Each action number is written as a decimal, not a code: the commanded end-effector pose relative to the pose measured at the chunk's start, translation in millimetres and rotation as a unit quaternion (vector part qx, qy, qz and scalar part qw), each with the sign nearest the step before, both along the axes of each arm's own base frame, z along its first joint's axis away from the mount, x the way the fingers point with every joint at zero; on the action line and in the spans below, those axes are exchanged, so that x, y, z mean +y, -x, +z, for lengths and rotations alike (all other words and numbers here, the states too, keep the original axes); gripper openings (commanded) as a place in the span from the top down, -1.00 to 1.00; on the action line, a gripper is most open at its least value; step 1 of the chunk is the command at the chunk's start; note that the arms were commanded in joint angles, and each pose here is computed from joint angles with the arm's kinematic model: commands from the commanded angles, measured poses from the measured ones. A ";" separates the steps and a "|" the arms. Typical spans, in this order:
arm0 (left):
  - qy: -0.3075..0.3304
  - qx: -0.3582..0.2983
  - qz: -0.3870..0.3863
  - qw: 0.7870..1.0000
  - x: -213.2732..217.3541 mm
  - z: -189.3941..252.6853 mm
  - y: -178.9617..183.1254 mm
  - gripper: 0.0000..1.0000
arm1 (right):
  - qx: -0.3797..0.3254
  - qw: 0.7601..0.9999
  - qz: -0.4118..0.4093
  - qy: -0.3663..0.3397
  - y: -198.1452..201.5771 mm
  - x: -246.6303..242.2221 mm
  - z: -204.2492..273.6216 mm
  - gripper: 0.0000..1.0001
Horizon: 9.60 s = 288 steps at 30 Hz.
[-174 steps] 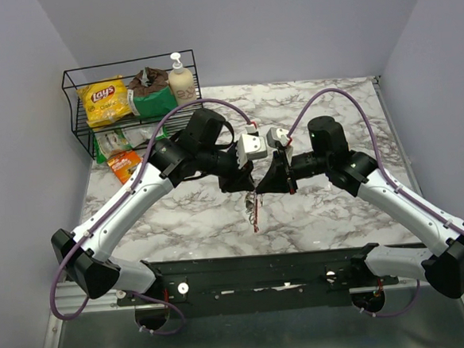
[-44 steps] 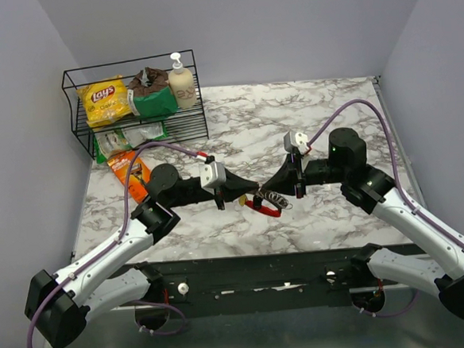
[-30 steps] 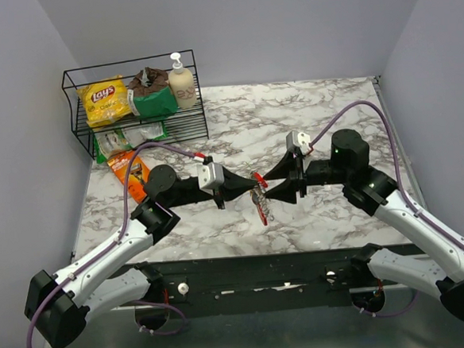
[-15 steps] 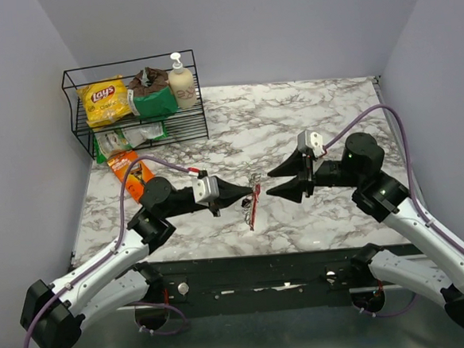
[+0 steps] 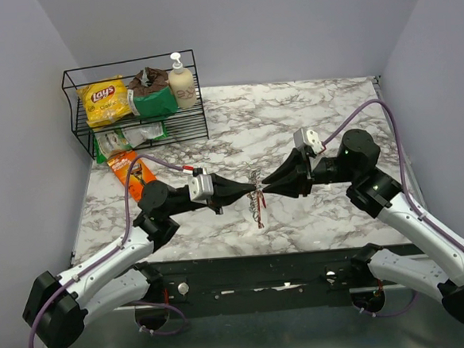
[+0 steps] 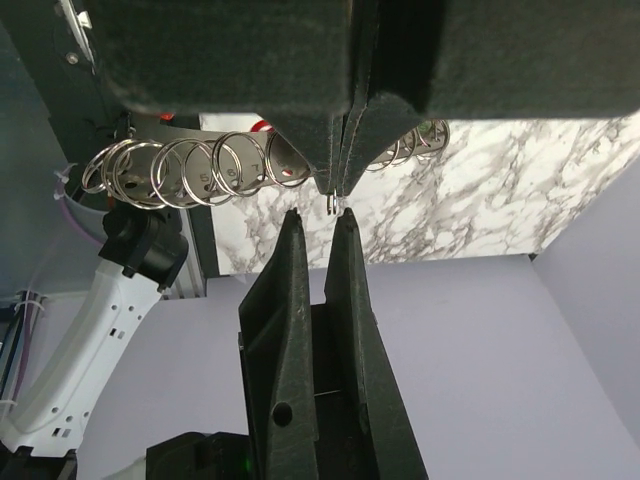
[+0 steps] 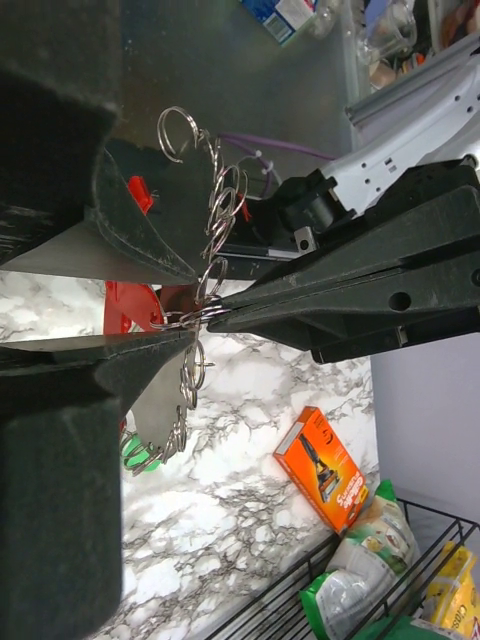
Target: Put the keys on the keyring
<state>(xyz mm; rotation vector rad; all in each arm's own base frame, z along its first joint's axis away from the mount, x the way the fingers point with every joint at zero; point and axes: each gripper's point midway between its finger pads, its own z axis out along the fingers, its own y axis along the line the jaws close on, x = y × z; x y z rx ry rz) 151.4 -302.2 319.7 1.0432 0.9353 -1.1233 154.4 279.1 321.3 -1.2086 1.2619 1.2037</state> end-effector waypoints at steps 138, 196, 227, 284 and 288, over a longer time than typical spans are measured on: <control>-0.329 0.100 -0.024 0.939 -35.7 -48.1 -27.9 1.00 | 0.006 0.988 -0.132 0.079 -17.8 -32.7 -2.4 -0.15; -0.119 0.391 0.333 0.850 91.9 -153.1 -157.8 -0.75 | 0.306 0.838 -0.170 0.418 4.9 4.6 -283.7 0.44; -0.128 0.402 0.323 0.847 86.6 -158.7 -160.5 -0.77 | 0.354 0.754 -0.254 0.492 15.0 -41.8 -300.5 0.99; 0.047 0.372 0.520 0.767 166.7 -109.6 -173.2 -0.96 | 0.153 0.889 -0.423 0.085 -160.0 -30.1 -65.6 -0.81; 0.073 0.375 0.557 0.737 184.6 -108.9 -175.0 -0.96 | 0.092 0.894 -0.438 -0.014 -146.3 -48.6 -13.6 -1.00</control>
